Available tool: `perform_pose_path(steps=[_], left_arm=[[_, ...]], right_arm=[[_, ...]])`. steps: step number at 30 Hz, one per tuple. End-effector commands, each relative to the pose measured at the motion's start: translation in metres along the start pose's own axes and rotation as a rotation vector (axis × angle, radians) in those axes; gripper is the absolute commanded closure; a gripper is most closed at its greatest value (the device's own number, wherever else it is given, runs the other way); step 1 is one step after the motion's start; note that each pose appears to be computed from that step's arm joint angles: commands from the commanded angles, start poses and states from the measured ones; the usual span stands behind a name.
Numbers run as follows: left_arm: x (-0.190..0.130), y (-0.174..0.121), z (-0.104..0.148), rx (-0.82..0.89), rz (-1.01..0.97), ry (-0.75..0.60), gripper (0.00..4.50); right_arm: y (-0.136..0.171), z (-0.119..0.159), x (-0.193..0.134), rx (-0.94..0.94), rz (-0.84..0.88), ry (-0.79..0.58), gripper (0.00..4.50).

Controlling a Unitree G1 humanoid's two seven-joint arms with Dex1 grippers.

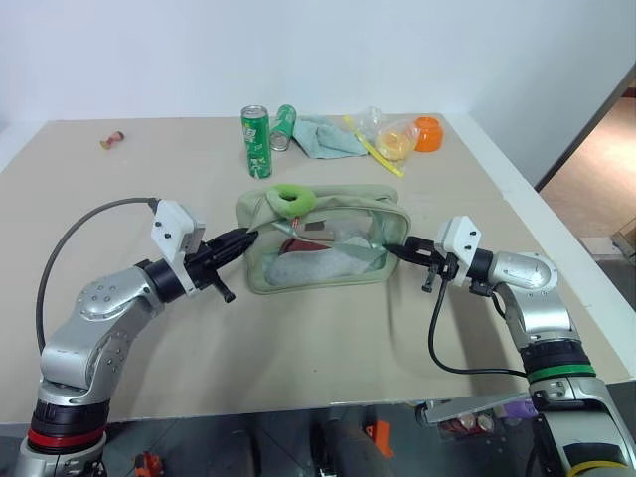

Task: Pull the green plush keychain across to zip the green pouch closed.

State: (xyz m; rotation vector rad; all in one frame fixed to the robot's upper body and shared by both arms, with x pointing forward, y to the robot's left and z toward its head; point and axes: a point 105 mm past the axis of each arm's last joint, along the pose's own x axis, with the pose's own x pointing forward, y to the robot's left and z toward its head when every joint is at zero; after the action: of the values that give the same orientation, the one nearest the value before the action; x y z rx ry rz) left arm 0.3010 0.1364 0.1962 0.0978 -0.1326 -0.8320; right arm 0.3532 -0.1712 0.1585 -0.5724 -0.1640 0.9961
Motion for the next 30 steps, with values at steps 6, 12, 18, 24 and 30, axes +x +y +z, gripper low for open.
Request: perform_pose_path(steps=[6, 12, 18, 24, 30], left_arm=[[0.002, -0.004, 0.004, 0.025, -0.014, -0.016, 4.5], [0.002, -0.006, 0.001, 0.031, -0.028, -0.002, 4.5], [0.004, -0.006, 0.0, 0.03, -0.032, 0.002, 4.5], [0.007, -0.011, 0.0, 0.023, -0.047, -0.007, 4.5], [0.013, -0.019, 0.004, 0.0, -0.067, -0.029, 4.5]], right_arm=[[-0.004, 0.009, -0.006, 0.067, 0.001, -0.012, 2.05], [-0.027, 0.007, -0.041, 0.058, -0.079, 0.063, 0.02], [-0.073, 0.062, -0.055, -0.12, -0.188, 0.032, 0.02], [-0.046, 0.131, 0.0, -0.215, -0.027, -0.152, 0.02], [0.009, 0.164, 0.048, -0.176, 0.183, -0.298, 0.02]])
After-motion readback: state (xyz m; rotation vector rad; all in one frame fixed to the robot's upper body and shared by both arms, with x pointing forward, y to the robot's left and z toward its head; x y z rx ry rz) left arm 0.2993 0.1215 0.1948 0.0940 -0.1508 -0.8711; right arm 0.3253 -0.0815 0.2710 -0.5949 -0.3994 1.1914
